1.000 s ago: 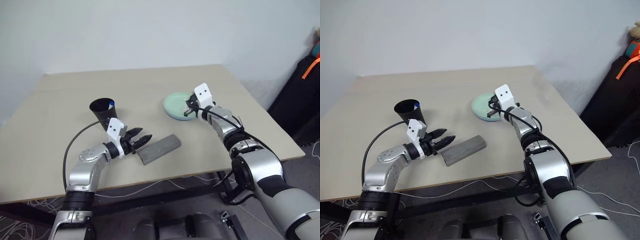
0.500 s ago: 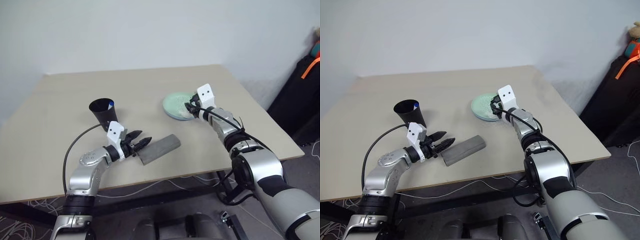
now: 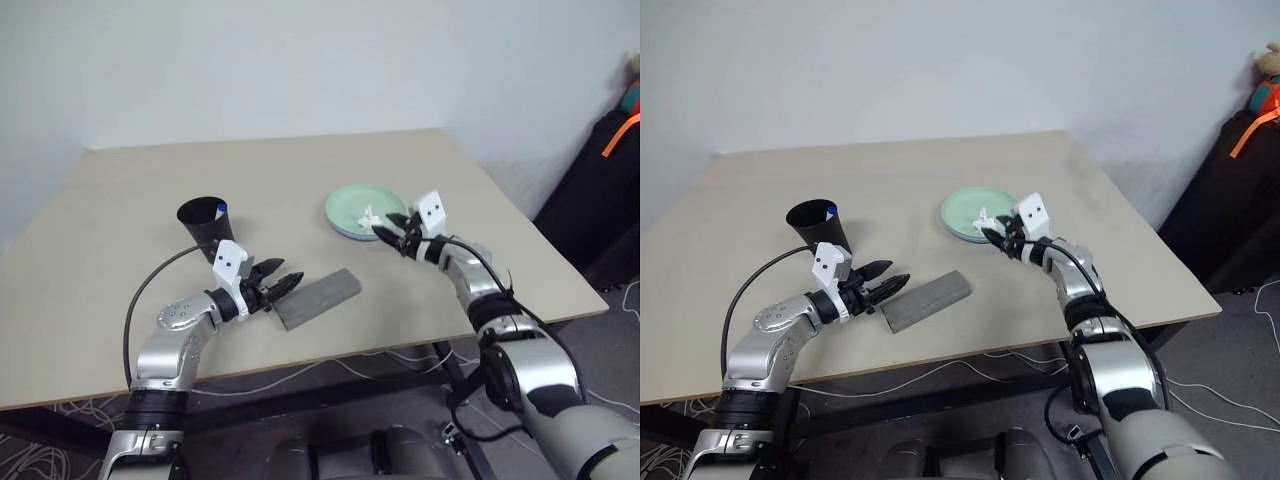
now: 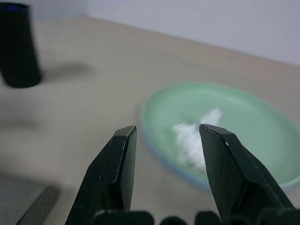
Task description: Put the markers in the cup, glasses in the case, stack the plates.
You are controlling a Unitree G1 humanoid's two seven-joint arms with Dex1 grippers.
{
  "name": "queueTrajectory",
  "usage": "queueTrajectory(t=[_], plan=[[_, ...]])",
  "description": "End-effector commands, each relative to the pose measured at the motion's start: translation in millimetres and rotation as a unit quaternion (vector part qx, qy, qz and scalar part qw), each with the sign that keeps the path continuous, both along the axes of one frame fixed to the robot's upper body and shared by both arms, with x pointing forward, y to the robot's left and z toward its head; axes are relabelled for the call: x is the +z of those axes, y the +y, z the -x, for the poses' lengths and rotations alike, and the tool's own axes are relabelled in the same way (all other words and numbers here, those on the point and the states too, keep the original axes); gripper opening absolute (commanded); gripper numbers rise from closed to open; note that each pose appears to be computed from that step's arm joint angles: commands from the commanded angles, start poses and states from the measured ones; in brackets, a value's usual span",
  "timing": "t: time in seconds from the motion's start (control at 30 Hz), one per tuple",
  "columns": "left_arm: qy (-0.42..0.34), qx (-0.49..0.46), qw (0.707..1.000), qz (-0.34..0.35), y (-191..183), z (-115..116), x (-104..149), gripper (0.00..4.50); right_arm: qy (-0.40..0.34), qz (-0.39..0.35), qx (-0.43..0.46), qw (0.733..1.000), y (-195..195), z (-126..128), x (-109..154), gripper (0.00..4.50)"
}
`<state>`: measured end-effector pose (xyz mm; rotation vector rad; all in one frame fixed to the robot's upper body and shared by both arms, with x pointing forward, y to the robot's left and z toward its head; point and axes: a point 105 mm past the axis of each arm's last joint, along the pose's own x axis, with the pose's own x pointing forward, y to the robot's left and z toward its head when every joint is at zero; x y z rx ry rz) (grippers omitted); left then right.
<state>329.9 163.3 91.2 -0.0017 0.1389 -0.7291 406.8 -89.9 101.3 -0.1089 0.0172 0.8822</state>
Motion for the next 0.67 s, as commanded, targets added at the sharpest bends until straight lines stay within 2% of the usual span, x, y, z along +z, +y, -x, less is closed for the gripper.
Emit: queueTrajectory(t=[0.03,0.2,0.67], plan=[[-0.069,0.032,0.997,0.021,11.1,2.1,31.1,2.9,-0.028,-0.029,0.082,0.996,-6.9,31.6,29.1,2.29],[-0.087,0.057,0.994,0.035,21.5,7.3,39.0,2.9,-0.004,-0.014,0.113,0.993,-23.7,59.4,31.7,2.29],[-0.053,0.086,0.995,-0.002,55.1,24.4,16.2,2.9,0.017,0.002,0.065,0.998,-39.1,63.4,15.1,2.29]])
